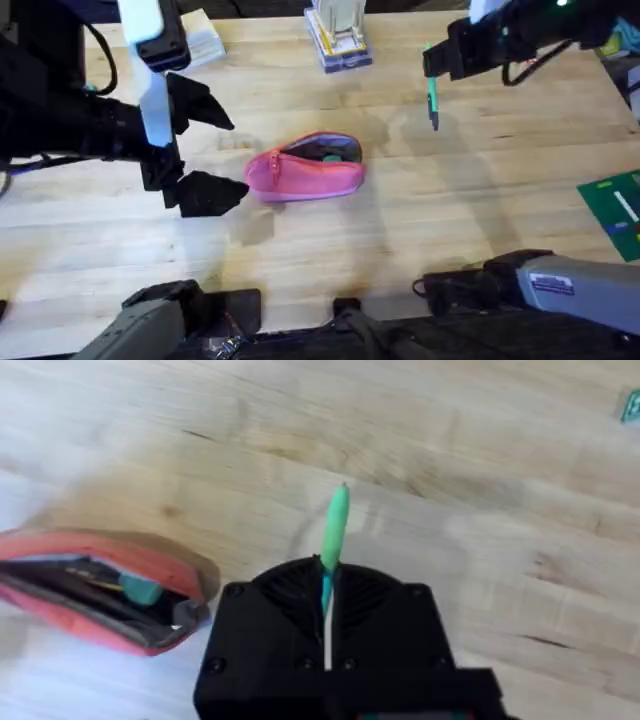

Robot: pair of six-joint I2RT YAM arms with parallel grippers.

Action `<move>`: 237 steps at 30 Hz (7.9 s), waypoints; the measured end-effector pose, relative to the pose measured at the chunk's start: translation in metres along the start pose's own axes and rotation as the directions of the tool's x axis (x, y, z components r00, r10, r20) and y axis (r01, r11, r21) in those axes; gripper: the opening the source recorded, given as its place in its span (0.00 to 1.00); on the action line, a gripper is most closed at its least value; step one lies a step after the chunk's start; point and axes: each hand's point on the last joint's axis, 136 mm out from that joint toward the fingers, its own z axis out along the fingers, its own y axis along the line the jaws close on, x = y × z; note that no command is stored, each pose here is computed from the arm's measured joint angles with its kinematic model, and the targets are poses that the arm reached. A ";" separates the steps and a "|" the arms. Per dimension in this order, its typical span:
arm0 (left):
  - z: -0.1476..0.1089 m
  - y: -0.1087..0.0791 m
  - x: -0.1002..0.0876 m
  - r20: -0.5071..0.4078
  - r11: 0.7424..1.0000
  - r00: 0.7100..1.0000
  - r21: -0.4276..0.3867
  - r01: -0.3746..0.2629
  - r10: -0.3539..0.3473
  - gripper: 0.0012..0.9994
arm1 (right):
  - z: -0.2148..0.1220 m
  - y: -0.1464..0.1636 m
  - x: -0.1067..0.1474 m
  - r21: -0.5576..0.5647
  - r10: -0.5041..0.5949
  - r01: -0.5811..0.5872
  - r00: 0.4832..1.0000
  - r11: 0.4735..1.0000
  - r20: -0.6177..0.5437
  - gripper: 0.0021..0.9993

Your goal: Unzip the bag, pick up the pens from the table one at a time and place them inside, then zip the bag closed.

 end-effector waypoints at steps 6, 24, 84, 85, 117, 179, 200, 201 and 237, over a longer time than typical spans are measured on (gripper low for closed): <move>0.000 0.000 0.000 0.000 1.000 1.000 0.000 0.000 0.000 0.99 | -0.037 0.037 -0.001 -0.069 -0.161 0.167 0.983 0.984 0.089 0.03; 0.000 0.000 0.000 0.000 1.000 1.000 0.000 0.000 0.000 0.99 | -0.082 0.127 0.041 -0.167 -0.707 0.738 0.674 0.653 0.213 0.03; 0.000 0.000 0.000 0.000 1.000 1.000 0.000 0.000 0.000 0.99 | 0.063 0.205 0.071 -0.429 -0.829 0.825 0.500 0.367 0.251 0.03; 0.000 0.000 0.000 0.000 1.000 1.000 0.000 0.000 0.000 0.99 | 0.066 0.205 0.072 -0.433 -0.830 0.823 0.500 0.367 0.247 0.03; 0.000 0.001 0.000 0.001 1.000 1.000 -0.003 -0.002 0.002 0.99 | 0.079 0.214 0.071 -0.442 -0.812 0.805 0.531 0.395 0.243 1.00; 0.048 0.043 0.095 0.096 0.975 0.995 0.222 0.004 -0.026 0.99 | -0.033 0.263 0.058 -0.570 0.033 -0.102 0.991 0.815 -0.129 1.00; 0.049 0.045 0.096 0.095 0.977 0.995 0.212 -0.005 -0.015 0.99 | 0.023 0.289 0.067 -0.321 0.165 -0.172 0.985 0.931 -0.048 1.00; 0.049 0.045 0.096 0.095 0.977 0.995 0.212 -0.005 -0.015 0.99 | 0.022 0.291 0.068 -0.318 0.160 -0.164 0.986 0.934 -0.038 1.00; 0.049 0.046 0.096 0.095 0.977 0.995 0.211 -0.006 -0.015 0.99 | 0.070 0.300 0.074 -0.194 0.141 -0.131 0.989 0.972 0.038 0.54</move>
